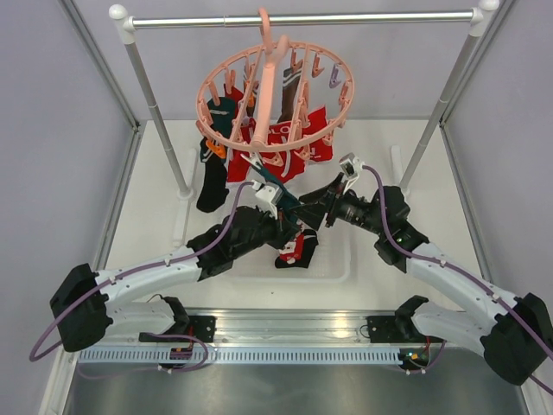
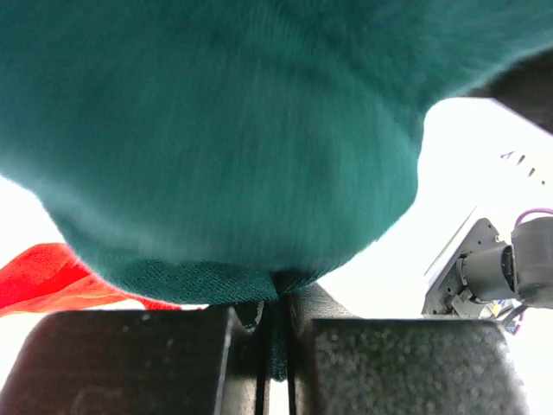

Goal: Remove the socks clipped to the hanger

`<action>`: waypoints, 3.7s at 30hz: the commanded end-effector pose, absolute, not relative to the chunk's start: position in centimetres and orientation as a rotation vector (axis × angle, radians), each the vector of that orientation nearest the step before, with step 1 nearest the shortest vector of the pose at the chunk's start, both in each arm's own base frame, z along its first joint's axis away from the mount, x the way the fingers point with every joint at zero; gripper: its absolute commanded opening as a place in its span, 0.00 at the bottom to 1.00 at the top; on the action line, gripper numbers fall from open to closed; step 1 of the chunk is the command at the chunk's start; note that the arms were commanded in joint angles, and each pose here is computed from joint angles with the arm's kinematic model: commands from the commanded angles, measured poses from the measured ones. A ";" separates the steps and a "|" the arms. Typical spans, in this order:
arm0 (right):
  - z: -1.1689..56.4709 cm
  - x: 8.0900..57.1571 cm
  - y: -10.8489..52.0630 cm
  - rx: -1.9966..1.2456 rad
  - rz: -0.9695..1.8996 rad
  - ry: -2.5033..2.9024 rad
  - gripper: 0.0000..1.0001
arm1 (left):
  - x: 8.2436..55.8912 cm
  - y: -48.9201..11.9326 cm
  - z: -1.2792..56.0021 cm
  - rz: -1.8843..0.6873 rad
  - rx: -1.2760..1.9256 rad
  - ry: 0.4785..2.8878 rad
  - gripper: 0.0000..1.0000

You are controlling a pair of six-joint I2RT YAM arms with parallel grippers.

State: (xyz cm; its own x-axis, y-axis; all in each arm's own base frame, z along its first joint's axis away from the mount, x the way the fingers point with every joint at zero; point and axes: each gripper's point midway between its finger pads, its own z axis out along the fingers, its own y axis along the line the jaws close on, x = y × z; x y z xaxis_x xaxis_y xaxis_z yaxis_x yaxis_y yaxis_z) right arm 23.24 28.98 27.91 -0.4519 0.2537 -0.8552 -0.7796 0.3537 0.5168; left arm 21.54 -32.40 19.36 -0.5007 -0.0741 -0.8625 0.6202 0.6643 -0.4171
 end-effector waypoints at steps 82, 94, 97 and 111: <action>44.2 28.6 30.6 -0.428 0.527 1.192 0.66 | 22.2 -36.1 17.4 -0.817 0.400 2.109 0.02; 44.4 28.7 30.3 -0.406 0.523 1.195 0.15 | 22.2 -35.8 17.7 -0.811 0.400 2.104 0.02; 44.3 28.8 30.3 -0.403 0.521 1.198 0.10 | 22.2 -35.5 17.6 -0.800 0.397 2.106 0.02; 43.8 28.7 30.6 -0.422 0.528 1.212 0.12 | 23.0 -36.0 16.5 -0.737 0.421 2.137 0.64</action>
State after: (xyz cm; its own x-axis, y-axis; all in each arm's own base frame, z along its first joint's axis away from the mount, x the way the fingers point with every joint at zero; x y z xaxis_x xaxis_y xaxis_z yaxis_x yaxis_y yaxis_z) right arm 28.84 30.96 41.60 0.2355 0.1086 -0.9658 -0.5951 0.8018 -0.0549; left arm 22.47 -35.31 14.40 -0.6402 0.0696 -0.7650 0.5111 0.7820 -0.3566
